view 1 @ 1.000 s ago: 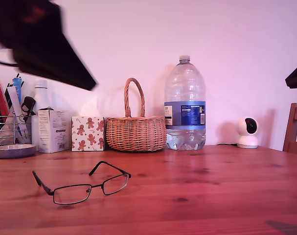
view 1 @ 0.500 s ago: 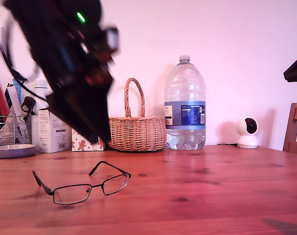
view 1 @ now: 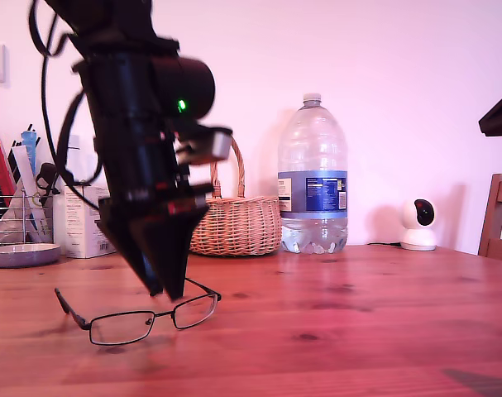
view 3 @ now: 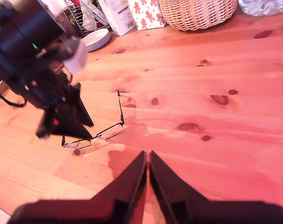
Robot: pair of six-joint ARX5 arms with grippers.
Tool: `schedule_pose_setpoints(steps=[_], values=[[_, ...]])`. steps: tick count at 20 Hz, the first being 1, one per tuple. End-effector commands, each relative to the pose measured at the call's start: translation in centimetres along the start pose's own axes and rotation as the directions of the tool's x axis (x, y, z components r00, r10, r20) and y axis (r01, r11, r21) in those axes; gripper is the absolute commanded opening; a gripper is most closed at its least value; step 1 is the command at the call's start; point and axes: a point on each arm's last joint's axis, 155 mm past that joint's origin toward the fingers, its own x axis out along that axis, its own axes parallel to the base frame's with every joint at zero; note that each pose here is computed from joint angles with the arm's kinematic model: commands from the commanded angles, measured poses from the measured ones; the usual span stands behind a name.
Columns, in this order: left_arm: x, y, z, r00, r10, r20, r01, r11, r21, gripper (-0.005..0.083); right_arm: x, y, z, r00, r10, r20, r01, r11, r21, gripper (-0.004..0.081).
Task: Pick up the glasses and close them, then place them back on the table
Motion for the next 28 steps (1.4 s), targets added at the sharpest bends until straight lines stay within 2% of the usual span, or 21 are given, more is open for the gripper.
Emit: schedule_pose_setpoints(steps=[1,7,10,18,22,28], values=[[0.8,-0.3,-0.1,1.0,-0.001,-0.019,0.001,1.0,0.019,0.0319,0.2,0.0,-0.4,1.0,0.007,-0.006,-0.007,1.0,0.005,-0.001],[2.5,0.4,-0.9,0.997,0.034,-0.071,-0.031,0.999,0.04,0.0318,0.2,0.0,-0.4,1.0,0.007,-0.006,-0.007,1.0,0.006,-0.001],[2.7,0.5,-0.5,0.998,0.038,-0.054,-0.035,0.998,0.054,0.0305,0.2,0.0,-0.4,1.0,0.007,-0.006,-0.007,1.0,0.007,-0.001],[2.7,0.5,-0.5,0.998,0.037,-0.054,-0.033,0.997,0.069,0.0131,0.2,0.1,-0.4,1.0,0.007,-0.006,-0.007,1.0,0.01,-0.001],[2.7,0.4,-0.4,0.998,0.031,-0.05,-0.026,0.995,0.094,0.0013,0.2,0.0,-0.4,1.0,0.007,-0.006,-0.007,1.0,0.013,-0.001],[2.1,0.3,-0.7,0.997,0.028,-0.067,-0.018,0.989,0.148,-0.0014,0.2,0.0,-0.4,1.0,0.007,-0.006,-0.007,1.0,0.013,-0.001]])
